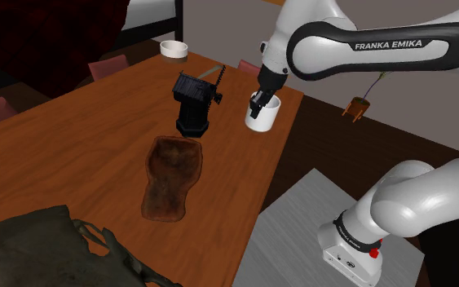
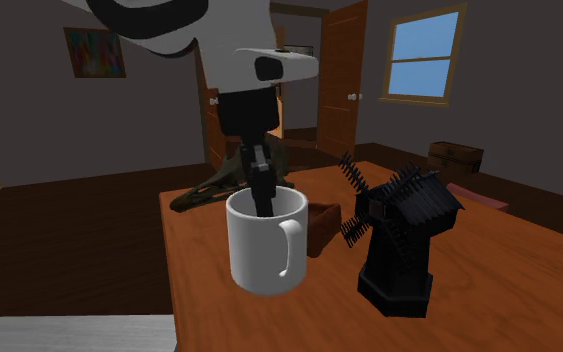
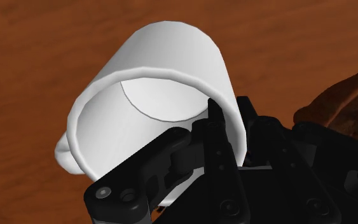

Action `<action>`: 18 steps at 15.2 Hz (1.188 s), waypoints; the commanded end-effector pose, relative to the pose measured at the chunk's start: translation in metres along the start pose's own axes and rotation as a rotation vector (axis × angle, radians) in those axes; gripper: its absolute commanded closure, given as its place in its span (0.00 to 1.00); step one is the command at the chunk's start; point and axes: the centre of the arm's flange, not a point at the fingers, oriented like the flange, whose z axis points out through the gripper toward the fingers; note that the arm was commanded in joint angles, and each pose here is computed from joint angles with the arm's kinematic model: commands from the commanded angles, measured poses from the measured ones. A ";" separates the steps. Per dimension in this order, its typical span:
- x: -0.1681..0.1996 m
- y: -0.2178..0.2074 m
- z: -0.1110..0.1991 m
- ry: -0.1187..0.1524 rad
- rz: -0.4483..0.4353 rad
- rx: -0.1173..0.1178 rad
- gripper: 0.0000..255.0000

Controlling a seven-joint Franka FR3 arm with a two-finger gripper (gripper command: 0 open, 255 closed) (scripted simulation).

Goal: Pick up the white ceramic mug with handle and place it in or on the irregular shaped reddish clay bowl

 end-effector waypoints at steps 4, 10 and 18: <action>0.008 -0.011 -0.021 0.000 0.000 0.000 1.00; 0.041 -0.083 -0.024 0.000 0.000 0.000 1.00; 0.085 -0.179 -0.028 0.000 0.000 0.000 1.00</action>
